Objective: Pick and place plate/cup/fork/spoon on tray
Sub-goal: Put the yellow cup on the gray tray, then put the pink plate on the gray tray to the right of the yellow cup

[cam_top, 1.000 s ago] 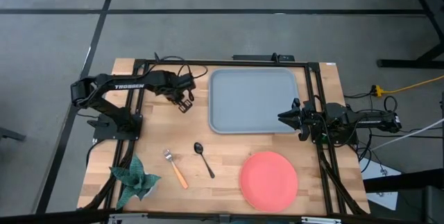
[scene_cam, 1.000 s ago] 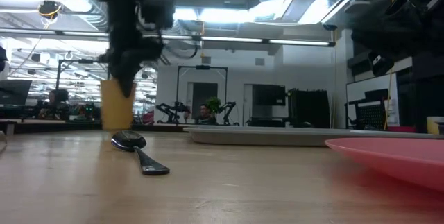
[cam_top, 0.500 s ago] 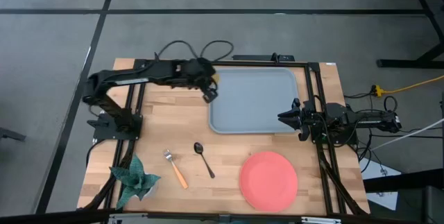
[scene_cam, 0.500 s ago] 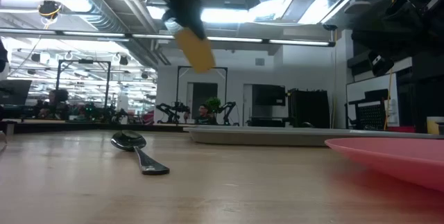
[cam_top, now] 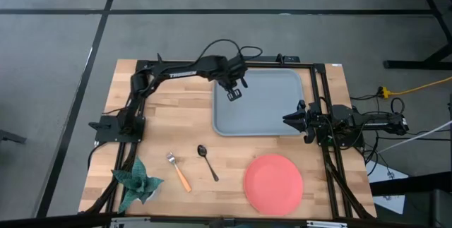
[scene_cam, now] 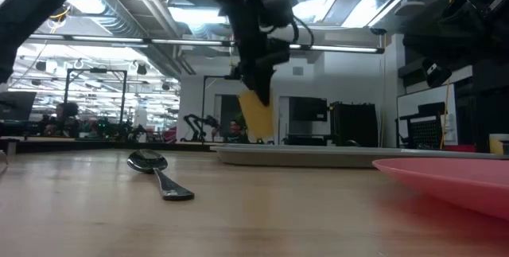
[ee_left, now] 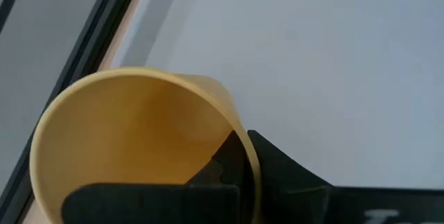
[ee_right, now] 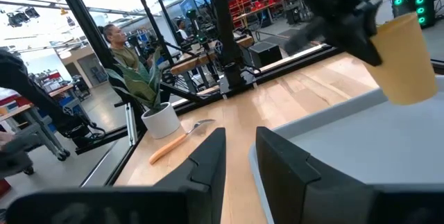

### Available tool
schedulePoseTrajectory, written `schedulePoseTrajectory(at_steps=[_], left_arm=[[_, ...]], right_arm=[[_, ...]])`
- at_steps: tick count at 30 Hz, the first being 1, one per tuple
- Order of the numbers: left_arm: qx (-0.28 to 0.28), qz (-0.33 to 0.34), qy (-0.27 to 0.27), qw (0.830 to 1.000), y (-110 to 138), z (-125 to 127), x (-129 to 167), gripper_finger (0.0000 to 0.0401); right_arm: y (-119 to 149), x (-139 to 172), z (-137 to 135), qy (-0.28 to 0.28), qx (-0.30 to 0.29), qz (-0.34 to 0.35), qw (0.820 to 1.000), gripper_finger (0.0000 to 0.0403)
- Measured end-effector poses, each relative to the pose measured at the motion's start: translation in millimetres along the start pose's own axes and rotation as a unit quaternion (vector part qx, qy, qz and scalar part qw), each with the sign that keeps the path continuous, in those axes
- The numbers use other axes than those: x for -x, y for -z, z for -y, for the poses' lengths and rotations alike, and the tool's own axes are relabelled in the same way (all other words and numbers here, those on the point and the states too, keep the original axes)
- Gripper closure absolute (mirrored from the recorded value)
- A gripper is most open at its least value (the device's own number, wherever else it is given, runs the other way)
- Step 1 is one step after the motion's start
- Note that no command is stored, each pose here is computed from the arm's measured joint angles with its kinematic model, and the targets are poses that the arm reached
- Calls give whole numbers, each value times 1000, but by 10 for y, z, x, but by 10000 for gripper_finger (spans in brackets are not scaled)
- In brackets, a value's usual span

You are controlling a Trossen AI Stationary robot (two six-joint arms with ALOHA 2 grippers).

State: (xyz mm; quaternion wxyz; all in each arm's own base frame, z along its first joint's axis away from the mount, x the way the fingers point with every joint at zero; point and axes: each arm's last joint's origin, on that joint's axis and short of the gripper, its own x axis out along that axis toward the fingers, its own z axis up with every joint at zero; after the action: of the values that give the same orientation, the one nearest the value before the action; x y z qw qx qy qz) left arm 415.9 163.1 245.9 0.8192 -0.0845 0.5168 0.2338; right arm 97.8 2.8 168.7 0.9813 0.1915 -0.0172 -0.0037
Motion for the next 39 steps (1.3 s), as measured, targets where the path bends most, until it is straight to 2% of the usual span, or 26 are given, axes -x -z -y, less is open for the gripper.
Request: schedulePoseTrajectory(at_steps=[5, 8, 11, 18, 24, 35, 39], left_arm=[[8, -37, -10, 999, 40, -111, -197, 401], [17, -55, 4, 998, 67, -168, -321, 396], [33, -53, 13, 998, 60, -182, -325, 382], [25, -50, 5, 998, 57, -150, -313, 353], [15, -48, -14, 999, 55, -167, -311, 343], [13, 8, -18, 1000, -220, -133, 54, 343], [8, 10, -16, 1000, -271, -96, 204, 342]], right_arm=[[0, 0, 0, 0, 0, 0, 1000, 317], [0, 0, 0, 0, -2, 0, 1000, 317], [-1, 0, 0, 0, -2, 0, 1000, 317], [-1, 0, 0, 0, -1, 0, 1000, 317], [-1, 0, 0, 0, 0, 0, 1000, 317], [0, 0, 0, 0, 2, 0, 1000, 317], [0, 0, 0, 0, 2, 0, 1000, 317]])
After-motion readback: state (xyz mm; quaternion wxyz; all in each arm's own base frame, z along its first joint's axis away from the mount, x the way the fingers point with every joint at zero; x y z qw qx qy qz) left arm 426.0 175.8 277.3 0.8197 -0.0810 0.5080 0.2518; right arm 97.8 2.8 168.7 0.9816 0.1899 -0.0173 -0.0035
